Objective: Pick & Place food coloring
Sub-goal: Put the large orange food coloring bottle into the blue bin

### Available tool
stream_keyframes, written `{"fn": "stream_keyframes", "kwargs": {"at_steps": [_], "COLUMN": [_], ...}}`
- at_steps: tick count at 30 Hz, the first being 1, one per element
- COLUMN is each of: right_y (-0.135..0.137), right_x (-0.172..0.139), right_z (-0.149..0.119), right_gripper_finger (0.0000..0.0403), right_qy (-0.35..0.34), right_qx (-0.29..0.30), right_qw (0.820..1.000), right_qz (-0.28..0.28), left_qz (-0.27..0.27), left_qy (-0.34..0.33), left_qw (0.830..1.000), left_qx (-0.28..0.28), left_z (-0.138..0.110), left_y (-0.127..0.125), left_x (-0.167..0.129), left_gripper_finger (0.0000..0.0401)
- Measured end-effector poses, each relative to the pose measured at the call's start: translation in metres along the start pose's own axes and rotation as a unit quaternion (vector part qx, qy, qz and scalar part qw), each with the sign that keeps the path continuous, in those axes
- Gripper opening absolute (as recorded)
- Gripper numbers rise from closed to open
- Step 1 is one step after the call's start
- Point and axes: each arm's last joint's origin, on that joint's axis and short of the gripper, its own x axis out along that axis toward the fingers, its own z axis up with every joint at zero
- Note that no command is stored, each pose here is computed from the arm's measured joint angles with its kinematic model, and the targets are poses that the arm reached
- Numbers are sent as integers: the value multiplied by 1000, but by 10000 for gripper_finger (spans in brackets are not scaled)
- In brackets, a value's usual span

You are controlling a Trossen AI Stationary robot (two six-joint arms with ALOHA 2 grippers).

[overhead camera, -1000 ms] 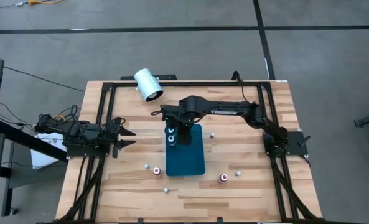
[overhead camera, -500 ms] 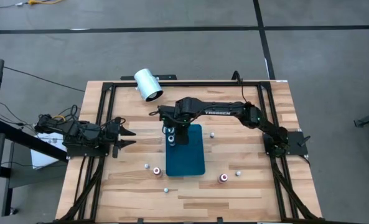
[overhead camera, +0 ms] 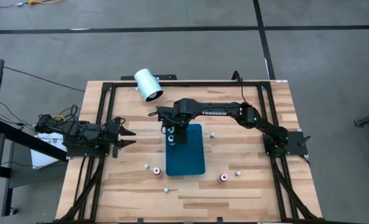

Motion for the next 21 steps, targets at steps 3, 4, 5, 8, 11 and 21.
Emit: {"fn": "stream_keyframes", "kwargs": {"at_steps": [3,4,5,8,11,21], "right_y": [0,0,0,-1,-4,-4], "right_x": [0,0,0,0,0,0], "right_z": [1,2,3,3,2,2], "right_gripper_finger": [127,130,132,138,145,186], "right_qy": [-7,-10,-13,-14,-13,-13], "right_qx": [0,0,-1,-3,-1,-1], "right_qw": [1000,1000,1000,1000,1000,1000], "right_qz": [0,-1,-1,-2,-2,-2], "left_qz": [0,0,0,0,0,0], "left_qy": [0,0,0,1,0,0], "left_qw": [1000,1000,1000,1000,1000,1000], "left_qx": [0,0,0,0,0,0], "left_z": [0,0,0,0,0,0], "left_y": [0,0,0,0,0,0], "left_x": [0,0,0,0,0,0], "left_gripper_finger": [167,167,167,167,167,167]}}
